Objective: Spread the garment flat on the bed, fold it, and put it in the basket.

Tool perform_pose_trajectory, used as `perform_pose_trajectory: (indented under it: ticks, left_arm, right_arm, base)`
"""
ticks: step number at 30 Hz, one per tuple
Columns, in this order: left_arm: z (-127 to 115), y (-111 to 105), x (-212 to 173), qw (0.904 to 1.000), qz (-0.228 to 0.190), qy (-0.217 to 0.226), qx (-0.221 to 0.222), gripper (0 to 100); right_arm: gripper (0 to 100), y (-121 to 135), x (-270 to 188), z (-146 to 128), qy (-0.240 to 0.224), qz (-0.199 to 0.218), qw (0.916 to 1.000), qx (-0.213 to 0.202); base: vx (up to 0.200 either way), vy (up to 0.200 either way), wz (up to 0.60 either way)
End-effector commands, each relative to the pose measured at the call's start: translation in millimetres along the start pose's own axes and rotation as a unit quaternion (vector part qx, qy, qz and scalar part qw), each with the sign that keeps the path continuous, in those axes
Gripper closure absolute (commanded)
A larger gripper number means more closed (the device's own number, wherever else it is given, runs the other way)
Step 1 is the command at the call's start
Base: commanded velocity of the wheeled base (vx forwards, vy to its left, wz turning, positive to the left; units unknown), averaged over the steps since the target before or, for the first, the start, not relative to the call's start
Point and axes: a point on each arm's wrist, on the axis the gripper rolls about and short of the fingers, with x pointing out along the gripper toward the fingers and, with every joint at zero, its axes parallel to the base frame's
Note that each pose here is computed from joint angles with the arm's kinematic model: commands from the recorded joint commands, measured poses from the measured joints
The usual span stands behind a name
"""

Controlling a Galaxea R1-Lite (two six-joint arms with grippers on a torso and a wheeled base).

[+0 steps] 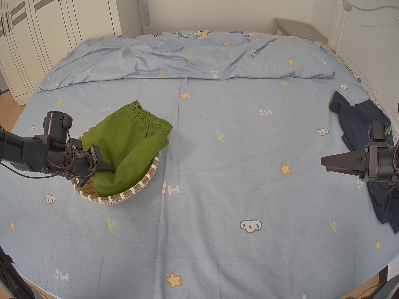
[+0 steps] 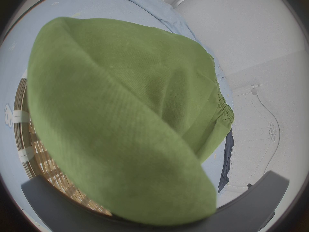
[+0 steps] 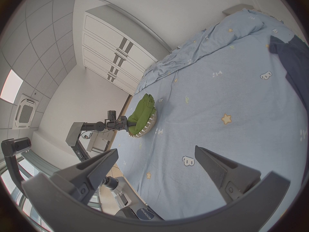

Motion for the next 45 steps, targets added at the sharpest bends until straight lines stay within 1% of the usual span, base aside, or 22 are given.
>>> perform_pose_trajectory:
  ticks: [1, 2, 7, 10, 12, 15, 19, 21, 25, 26, 28, 29, 30, 33, 34, 35, 36, 37, 38, 39, 43, 45]
  left_arm:
    - [2.0, -0.3, 2.8, 1.0000, 0.002, 0.004, -0.002, 100]
    - [2.0, -0.3, 2.8, 1.0000, 0.002, 0.004, -0.002, 0]
    - [2.3, -3.1, -3.3, 1.0000, 0.001, 0.001, -0.001, 0]
    - [4.9, -20.5, -33.0, 1.0000, 0.003, 0.002, -0.002, 0]
    - [5.7, -27.1, -44.0, 0.9998, 0.011, 0.014, -0.007, 0]
    - [8.0, -46.9, -78.1, 0.9984, 0.030, 0.043, -0.021, 0]
    - [6.5, -61.2, -107.5, 0.9972, 0.040, 0.058, -0.025, 0]
    - [3.9, -64.0, -118.5, 0.9970, 0.044, 0.060, -0.020, 0]
    - [-16.4, -75.4, -167.7, 0.9960, 0.071, 0.048, 0.025, 0]
    - [-27.8, -78.5, -189.7, 0.9957, 0.079, 0.030, 0.039, 0]
    - [-33.4, -79.8, -199.5, 0.9958, 0.078, 0.022, 0.042, 0]
    - [-50.0, -84.7, -221.8, 0.9964, 0.062, 0.001, 0.058, 0]
    - [-60.3, -85.7, -233.6, 0.9963, 0.053, -0.013, 0.066, 0]
    - [-95.0, -90.4, -266.1, 0.9933, 0.008, -0.050, 0.104, 0]
    - [-102.3, -90.1, -271.2, 0.9920, 0.000, -0.056, 0.113, 0]
    - [-116.4, -86.8, -279.8, 0.9895, -0.016, -0.068, 0.127, 0]
    - [-116.4, -86.8, -279.8, 0.9895, -0.016, -0.068, 0.127, 0]
    - [-144.1, -75.1, -297.1, 0.9843, -0.036, -0.102, 0.139, 0]
    - [-148.0, -73.2, -299.0, 0.9837, -0.038, -0.107, 0.139, 0]
    - [-170.6, -61.0, -308.6, 0.9807, -0.048, -0.131, 0.138, 0]
    - [-216.2, -35.4, -325.8, 0.9703, -0.047, -0.206, 0.118, 0]
    - [-232.8, -25.0, -327.2, 0.9670, -0.041, -0.228, 0.106, 0]
  right_arm:
    - [0, 0.3, 0.9, -0.3, 0.002, 0.002, 1.0000, 0.000]
    - [0, 0.4, 0.9, -0.1, 0.002, 0.002, 1.0000, -0.001]
    - [0, 0.4, 0.9, -0.1, 0.002, 0.002, 1.0000, -0.001]
    - [0, 0.7, 0.6, -0.1, 0.001, 0.002, 1.0000, -0.001]
    - [0, 0.7, 0.6, -0.1, 0.001, 0.002, 1.0000, -0.001]
    - [0, 1.0, 0.3, -0.1, 0.001, 0.002, 1.0000, -0.002]
    - [0, 1.7, -0.4, -0.3, 0.000, 0.003, 1.0000, -0.002]
    - [0, 2.2, -0.5, -0.3, 0.000, 0.003, 1.0000, -0.003]
    - [0, 3.4, -0.9, -2.0, 0.001, 0.005, 1.0000, -0.005]
    - [0, 8.2, -6.1, -6.4, -0.003, 0.006, 0.9999, -0.012]
    - [0, 12.6, -10.8, -9.0, -0.008, 0.008, 0.9997, -0.022]
    - [0, 25.7, -23.0, -15.0, -0.025, 0.012, 0.9984, -0.049]
    - [0, 32.2, -28.4, -19.8, -0.029, 0.018, 0.9975, -0.062]
    - [0, 44.2, -46.9, -46.6, -0.040, 0.029, 0.9943, -0.094]
    - [0, 46.5, -52.6, -54.2, -0.045, 0.030, 0.9933, -0.103]
    - [0, 49.6, -62.9, -70.5, -0.054, 0.032, 0.9914, -0.115]
    - [0, 49.6, -62.9, -70.5, -0.054, 0.032, 0.9914, -0.115]
    - [0, 50.6, -77.3, -102.0, -0.069, 0.031, 0.9890, -0.127]
    - [0, 50.8, -79.2, -106.6, -0.071, 0.032, 0.9886, -0.129]
    - [0, 51.9, -88.3, -126.6, -0.086, 0.034, 0.9858, -0.140]
    - [0, 55.8, -102.5, -150.3, -0.121, 0.025, 0.9805, -0.153]
    - [0, 57.6, -107.6, -159.6, -0.127, 0.020, 0.9802, -0.151]
  base:
    - [0.000, 0.000, 0.00]
    - [0.000, 0.000, 0.00]
    - [0.000, 0.000, 0.00]
    - [0.000, 0.000, 0.00]
    - [0.000, 0.000, 0.00]
    - [0.000, 0.000, 0.00]
    - [0.000, 0.000, 0.00]
    - [0.000, 0.000, 0.00]
    - [0.000, 0.000, 0.00]
    - [0.000, 0.000, 0.00]
    - [0.000, 0.000, 0.00]
    - [0.000, 0.000, 0.00]
    - [0.000, 0.000, 0.00]
    - [0.000, 0.000, 0.00]
    - [0.000, 0.000, 0.00]
    - [0.000, 0.000, 0.00]
    - [0.000, 0.000, 0.00]
    - [0.000, 0.000, 0.00]
    - [0.000, 0.000, 0.00]
    - [0.000, 0.000, 0.00]
    - [0.000, 0.000, 0.00]
    - [0.000, 0.000, 0.00]
